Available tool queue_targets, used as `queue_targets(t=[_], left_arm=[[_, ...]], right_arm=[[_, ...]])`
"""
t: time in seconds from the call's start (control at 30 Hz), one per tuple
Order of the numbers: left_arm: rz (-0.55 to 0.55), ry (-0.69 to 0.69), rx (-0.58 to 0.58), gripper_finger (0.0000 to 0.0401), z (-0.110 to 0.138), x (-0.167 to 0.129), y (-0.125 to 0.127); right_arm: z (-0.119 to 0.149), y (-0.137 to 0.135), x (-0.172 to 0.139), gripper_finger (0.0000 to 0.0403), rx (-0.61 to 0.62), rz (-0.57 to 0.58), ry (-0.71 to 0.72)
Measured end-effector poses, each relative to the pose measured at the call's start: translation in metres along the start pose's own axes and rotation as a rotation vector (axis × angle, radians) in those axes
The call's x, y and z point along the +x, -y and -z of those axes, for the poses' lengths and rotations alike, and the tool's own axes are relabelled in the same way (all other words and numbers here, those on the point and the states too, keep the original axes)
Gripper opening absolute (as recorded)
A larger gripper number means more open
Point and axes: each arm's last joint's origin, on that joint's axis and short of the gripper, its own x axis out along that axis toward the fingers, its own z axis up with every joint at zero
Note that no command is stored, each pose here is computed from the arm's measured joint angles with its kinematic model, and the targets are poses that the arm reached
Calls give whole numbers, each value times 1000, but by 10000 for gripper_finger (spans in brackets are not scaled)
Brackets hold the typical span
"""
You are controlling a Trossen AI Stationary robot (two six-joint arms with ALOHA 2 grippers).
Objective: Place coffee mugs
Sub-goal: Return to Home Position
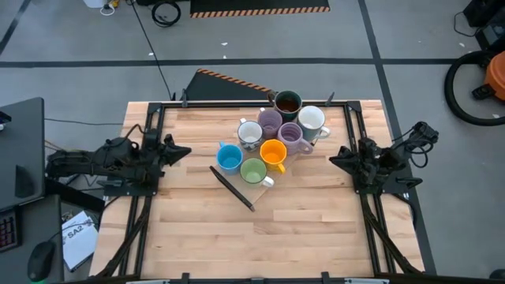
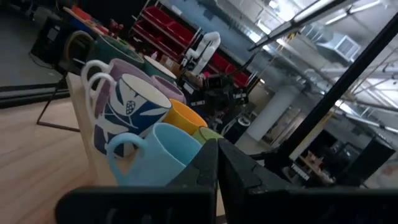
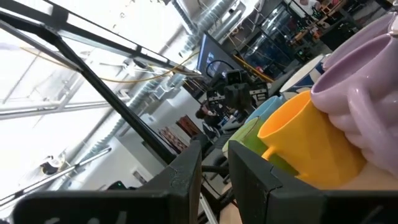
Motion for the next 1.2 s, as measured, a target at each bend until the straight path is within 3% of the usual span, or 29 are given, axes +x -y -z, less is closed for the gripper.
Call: queue_targets(t=[0.37,0.73,0.83,1.03,1.2], left_arm=[[18,68,-11,9,3,-19,-7],[16,102,69,9,0,-33,-10],[9,95,83,9,1,-33,-10],[-7,84,88,9,2,-32,-11],[-7,83,80,9,2,-32,-11]], right_arm=[[-1,0,0,86,2,7,37],[-10,-4,-1,86,56,-10,124],[-10,-4,-1,86,5,-11,127],[-9,1,0,86,-190,157,165],[-11,9,0,86,-142,413,291]])
